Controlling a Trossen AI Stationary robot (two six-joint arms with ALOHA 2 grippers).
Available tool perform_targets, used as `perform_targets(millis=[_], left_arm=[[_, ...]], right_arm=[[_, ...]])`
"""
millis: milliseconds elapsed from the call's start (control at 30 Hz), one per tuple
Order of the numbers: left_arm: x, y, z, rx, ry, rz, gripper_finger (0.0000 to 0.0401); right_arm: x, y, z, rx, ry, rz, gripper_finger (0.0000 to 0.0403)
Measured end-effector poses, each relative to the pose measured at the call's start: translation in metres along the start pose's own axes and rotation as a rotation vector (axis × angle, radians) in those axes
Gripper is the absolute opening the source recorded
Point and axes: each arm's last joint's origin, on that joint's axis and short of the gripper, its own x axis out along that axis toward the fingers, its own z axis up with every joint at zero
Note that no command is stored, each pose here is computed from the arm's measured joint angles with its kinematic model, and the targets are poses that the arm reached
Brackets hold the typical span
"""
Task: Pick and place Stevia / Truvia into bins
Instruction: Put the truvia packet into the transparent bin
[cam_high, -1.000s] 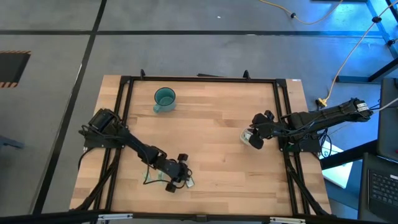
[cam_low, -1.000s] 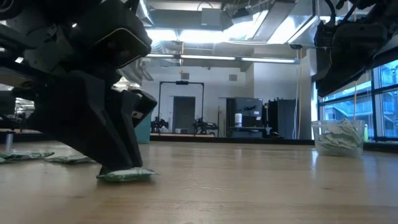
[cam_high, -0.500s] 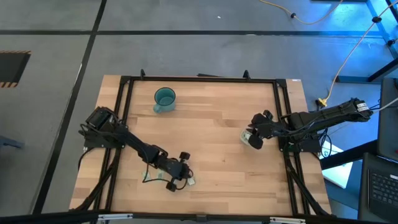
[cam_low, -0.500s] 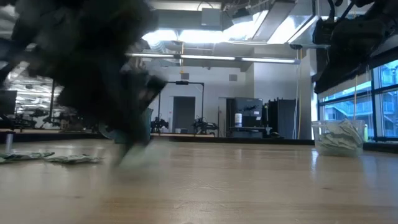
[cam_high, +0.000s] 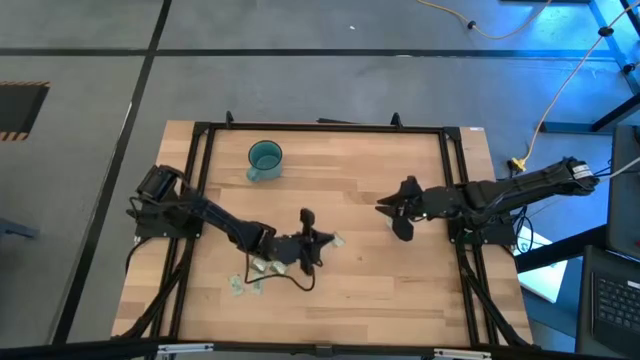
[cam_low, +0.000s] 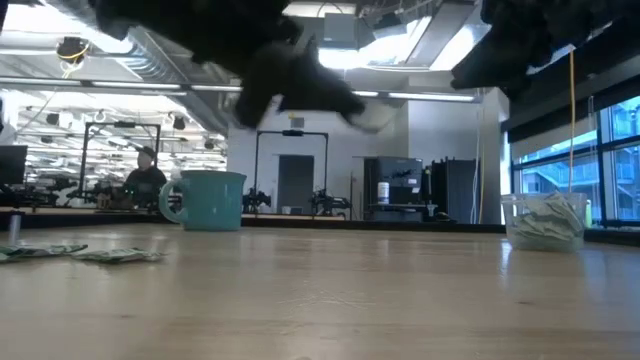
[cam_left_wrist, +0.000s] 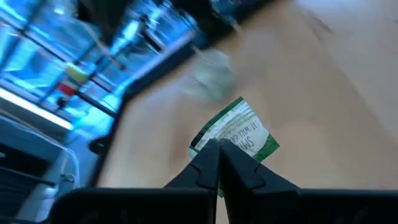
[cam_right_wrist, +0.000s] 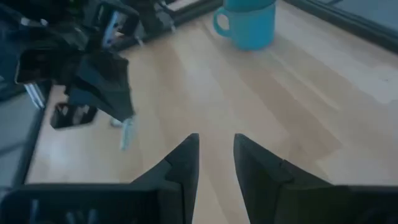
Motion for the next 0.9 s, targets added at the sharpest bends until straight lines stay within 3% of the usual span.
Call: perform_targets(millis=[233, 400, 600, 900], left_arm=[[0.013, 0.023, 0.003, -0.14, -0.075, 0.081, 0.0004], [0.02, 0.033, -0.002, -0.217, -0.069, 0.084, 0.0003], [0.024, 0.038, -0.005, -0.23, -0.069, 0.076, 0.0005], [0.025, 0.039, -0.007, -0.218, -0.047, 0.078, 0.0005]], right_arm=[[0.021, 0.005, -0.006, 0.104, 0.027, -0.016, 0.0104], [0.04, 0.01, -0.014, 0.098, 0.052, -0.024, 0.0104], [0.059, 0.018, -0.019, 0.131, 0.07, 0.076, 0.0104], [0.067, 0.021, -0.019, 0.096, 0.04, 0.095, 0.0104]])
